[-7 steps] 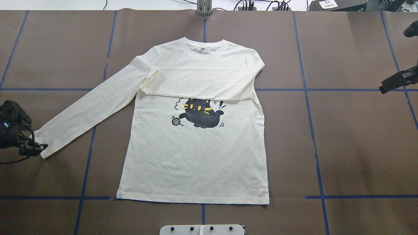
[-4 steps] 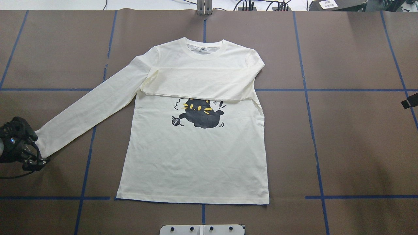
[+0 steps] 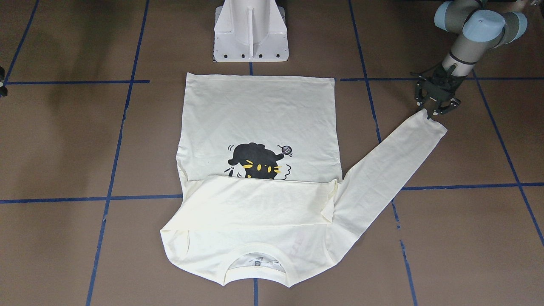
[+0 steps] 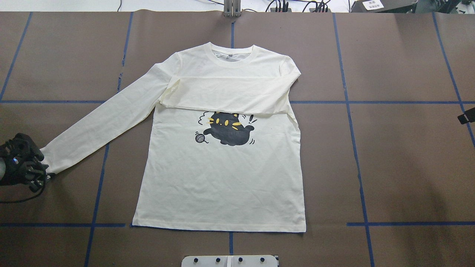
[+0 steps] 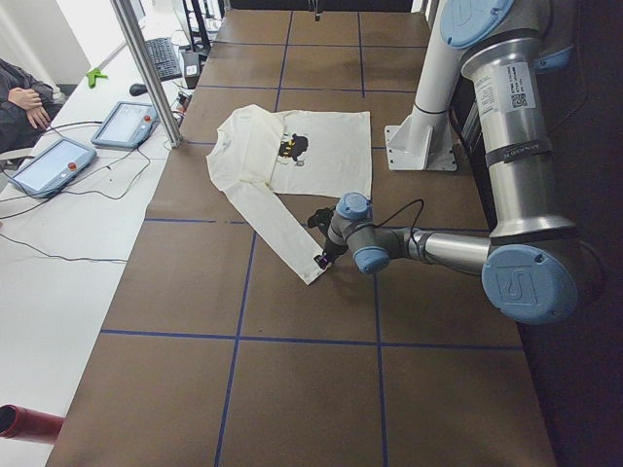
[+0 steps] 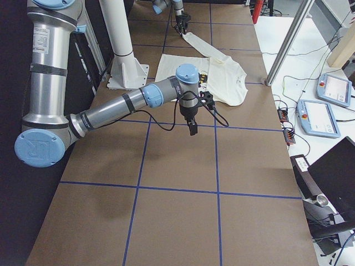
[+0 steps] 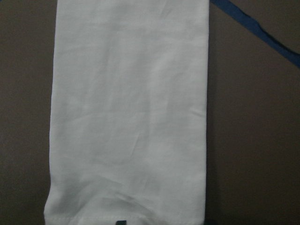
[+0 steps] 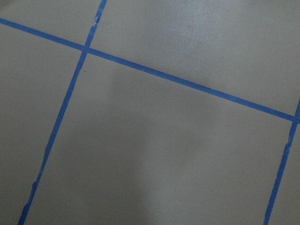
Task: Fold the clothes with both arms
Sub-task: 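Release the sleeve and raise the right gripper while the left gripper grasps the other cuff, then carry the sleeve with the left gripper across the chest toward the right shoulder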
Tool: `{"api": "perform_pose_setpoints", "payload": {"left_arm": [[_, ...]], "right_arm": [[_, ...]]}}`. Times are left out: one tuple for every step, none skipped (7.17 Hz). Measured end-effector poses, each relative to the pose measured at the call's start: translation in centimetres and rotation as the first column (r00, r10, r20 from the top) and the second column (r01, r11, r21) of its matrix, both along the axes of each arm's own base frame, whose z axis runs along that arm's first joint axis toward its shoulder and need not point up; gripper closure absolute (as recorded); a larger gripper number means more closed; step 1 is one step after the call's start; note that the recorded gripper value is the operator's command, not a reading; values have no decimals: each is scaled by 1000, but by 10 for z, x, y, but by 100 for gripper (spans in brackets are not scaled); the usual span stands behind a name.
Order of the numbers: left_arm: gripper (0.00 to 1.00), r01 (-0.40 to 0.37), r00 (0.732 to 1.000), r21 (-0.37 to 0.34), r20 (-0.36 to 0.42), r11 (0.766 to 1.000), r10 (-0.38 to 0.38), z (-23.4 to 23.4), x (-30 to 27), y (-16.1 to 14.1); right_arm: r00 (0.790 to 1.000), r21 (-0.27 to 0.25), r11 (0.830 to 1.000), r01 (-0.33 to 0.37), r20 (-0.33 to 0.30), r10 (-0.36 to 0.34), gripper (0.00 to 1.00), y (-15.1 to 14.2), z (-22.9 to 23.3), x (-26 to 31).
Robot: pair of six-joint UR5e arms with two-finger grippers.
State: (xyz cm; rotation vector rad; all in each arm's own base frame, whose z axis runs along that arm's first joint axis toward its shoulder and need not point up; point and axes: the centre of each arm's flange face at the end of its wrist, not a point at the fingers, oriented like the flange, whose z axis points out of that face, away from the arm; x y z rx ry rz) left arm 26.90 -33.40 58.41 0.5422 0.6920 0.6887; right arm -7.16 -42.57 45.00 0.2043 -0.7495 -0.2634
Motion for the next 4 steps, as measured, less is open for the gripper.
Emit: {"api": "perform_pose_setpoints", "payload": {"left_arm": [[100,35,999,36,8,999,-35,-6,-2,-5],[100,67,998,77,5,995,-68,-19,-5,-9],[100,85,996,102,-8,991,-85,-33,-7,-13],[100,113,994,118,-25,987,-110,-47,-12,-23]], "right_arm": [[1000,0,1000,0,0,0,0,0,0,0],[1000,-1,1000,-2,0,2,0,0,1,1],[1000,-3,1000,-3,-1,3,0,-1,2,1],[1000,-6,1000,-6,-2,6,0,-2,4,2]]}}
